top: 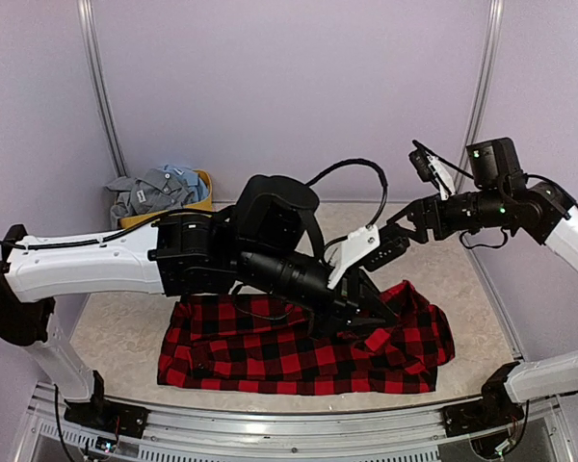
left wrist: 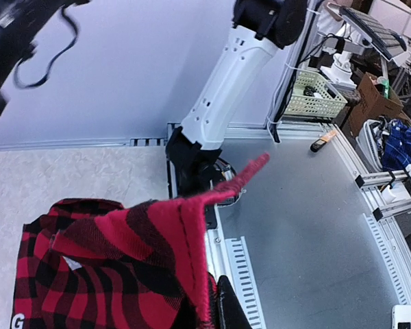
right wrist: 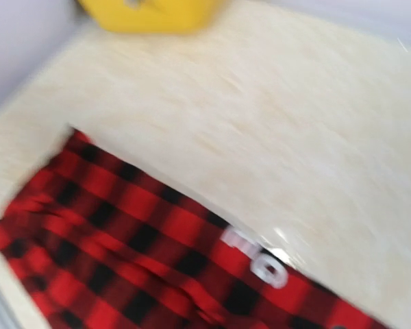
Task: Fold and stack the long sleeve shirts
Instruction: Fold the sleeve of the rectangle-folded shirt.
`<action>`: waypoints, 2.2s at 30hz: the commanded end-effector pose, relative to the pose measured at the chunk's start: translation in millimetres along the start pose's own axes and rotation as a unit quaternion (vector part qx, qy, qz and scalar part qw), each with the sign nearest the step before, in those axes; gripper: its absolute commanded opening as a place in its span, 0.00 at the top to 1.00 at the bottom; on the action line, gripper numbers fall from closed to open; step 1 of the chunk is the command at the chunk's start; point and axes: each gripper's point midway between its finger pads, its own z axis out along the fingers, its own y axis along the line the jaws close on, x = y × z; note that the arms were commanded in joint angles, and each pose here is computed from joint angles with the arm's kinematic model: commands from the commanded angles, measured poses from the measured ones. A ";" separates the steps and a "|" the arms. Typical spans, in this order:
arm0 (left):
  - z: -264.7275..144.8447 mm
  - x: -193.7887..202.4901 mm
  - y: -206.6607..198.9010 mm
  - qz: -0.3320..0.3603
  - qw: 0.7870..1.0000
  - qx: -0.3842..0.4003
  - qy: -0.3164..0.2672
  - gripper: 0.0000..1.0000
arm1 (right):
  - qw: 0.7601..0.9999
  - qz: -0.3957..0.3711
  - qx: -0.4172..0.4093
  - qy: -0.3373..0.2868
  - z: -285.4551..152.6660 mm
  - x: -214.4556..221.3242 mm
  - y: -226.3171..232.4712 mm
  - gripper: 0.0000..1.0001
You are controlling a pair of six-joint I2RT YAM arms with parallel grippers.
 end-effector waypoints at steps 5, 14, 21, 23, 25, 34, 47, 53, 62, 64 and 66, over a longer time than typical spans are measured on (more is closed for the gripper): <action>68.0 50.6 -23.8 0.028 0.994 0.009 0.103 0.95 | 0.990 0.046 0.100 0.089 31.5 46.7 -58.5 0.27; 82.6 71.0 -52.1 0.043 0.988 0.060 0.138 0.97 | 0.986 0.052 0.099 0.126 50.2 76.8 -70.7 0.27; 66.6 61.6 -47.7 0.034 0.990 0.069 0.120 1.00 | 0.984 0.057 0.093 0.141 61.0 92.7 -73.7 0.27; 59.7 58.8 -26.8 0.004 0.993 0.055 0.106 1.00 | 0.983 0.057 0.098 0.146 63.0 96.2 -76.6 0.27; 50.4 56.3 1.9 -0.027 0.996 0.025 0.084 1.00 | 0.981 0.058 0.108 0.150 63.3 98.3 -81.4 0.27; -23.4 40.5 130.9 -0.169 0.977 -0.121 -0.047 1.00 | 0.973 0.081 0.155 0.152 55.8 103.4 -106.0 0.27; -108.0 152.1 215.0 -0.284 0.921 -0.264 -0.030 1.00 | 0.972 0.092 0.142 0.166 66.6 118.7 -108.9 0.27; -141.4 199.2 221.3 -0.316 0.897 -0.309 0.007 0.99 | 0.971 0.094 0.132 0.176 73.5 128.2 -109.0 0.27; -175.6 216.5 217.7 -0.361 0.869 -0.340 -0.003 0.98 | 0.970 0.095 0.118 0.187 81.0 137.1 -107.7 0.27; -176.6 221.8 214.9 -0.372 0.863 -0.341 0.001 0.97 | 0.970 0.096 0.118 0.191 82.4 140.3 -108.5 0.27; -180.2 230.4 213.9 -0.383 0.854 -0.351 0.005 0.98 | 0.969 0.097 0.115 0.193 83.8 142.6 -107.9 0.27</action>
